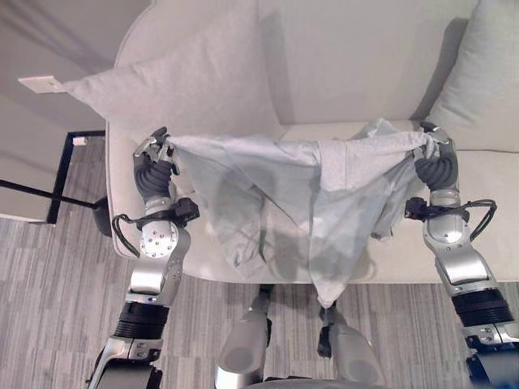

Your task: Hang the clothes on the sofa on the clothes rack.

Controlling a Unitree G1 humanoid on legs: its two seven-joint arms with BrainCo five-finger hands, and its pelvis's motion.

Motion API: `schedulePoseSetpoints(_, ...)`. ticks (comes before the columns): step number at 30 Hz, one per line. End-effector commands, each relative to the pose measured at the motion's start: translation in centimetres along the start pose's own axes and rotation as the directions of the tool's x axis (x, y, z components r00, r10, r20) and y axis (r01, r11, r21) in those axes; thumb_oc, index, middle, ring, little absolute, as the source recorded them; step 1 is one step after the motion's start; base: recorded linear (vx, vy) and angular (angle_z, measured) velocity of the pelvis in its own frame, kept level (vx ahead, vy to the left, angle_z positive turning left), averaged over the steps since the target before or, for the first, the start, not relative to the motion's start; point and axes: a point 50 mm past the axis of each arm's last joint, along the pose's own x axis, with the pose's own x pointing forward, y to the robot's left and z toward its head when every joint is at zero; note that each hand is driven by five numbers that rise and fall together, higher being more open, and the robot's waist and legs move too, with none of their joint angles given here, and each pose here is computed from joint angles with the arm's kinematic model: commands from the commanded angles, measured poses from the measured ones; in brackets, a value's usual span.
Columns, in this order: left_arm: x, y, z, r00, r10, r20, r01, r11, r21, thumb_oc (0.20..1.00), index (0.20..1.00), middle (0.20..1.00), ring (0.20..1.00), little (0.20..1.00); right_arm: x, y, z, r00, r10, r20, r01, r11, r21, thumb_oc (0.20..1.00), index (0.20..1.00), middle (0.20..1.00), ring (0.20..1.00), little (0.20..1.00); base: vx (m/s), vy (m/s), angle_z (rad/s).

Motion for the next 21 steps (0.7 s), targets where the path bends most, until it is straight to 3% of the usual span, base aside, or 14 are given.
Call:
schedulePoseSetpoints(1, 0.0, 1.6, -0.2, 1.0, 0.021, 0.001, -0.021, 0.999, 0.04, 0.2, 0.2, 0.2, 0.2, 0.2, -0.8, -0.9, -0.1, 0.999, -0.024, 0.022, 0.025, 0.999, -0.032, 0.2, 0.2, 0.2, 0.2, 0.2, 0.0, 0.0, 0.0)
schedulePoseSetpoints(17, -0.9, 2.7, -2.6, 0.994, 0.017, -0.111, -0.006, 0.995, 0.1, 0.2, 0.2, 0.2, 0.2, 0.2, -1.1, -1.5, -0.2, 0.998, -0.05, 0.023, 0.051, 0.997, -0.051, 0.2, 0.2, 0.2, 0.2, 0.2, 0.01, 0.007, 0.0)
schedulePoseSetpoints(19, -1.2, 2.7, -3.4, 0.989, -0.012, -0.148, 0.033, 0.989, 0.143, 0.2, 0.2, 0.2, 0.2, 0.2, 0.8, -1.7, 3.1, 0.985, -0.029, 0.173, 0.04, 0.997, -0.061, 0.2, 0.2, 0.2, 0.2, 0.2, 0.0, 0.0, 0.0)
schedulePoseSetpoints(21, -1.2, 2.7, -3.9, 0.985, -0.024, -0.17, 0.054, 0.983, 0.175, 0.2, 0.2, 0.2, 0.2, 0.2, 1.2, -1.4, 3.5, 0.983, -0.018, 0.185, 0.029, 0.998, -0.061, 0.2, 0.2, 0.2, 0.2, 0.2, 0.0, 0.0, 0.0)
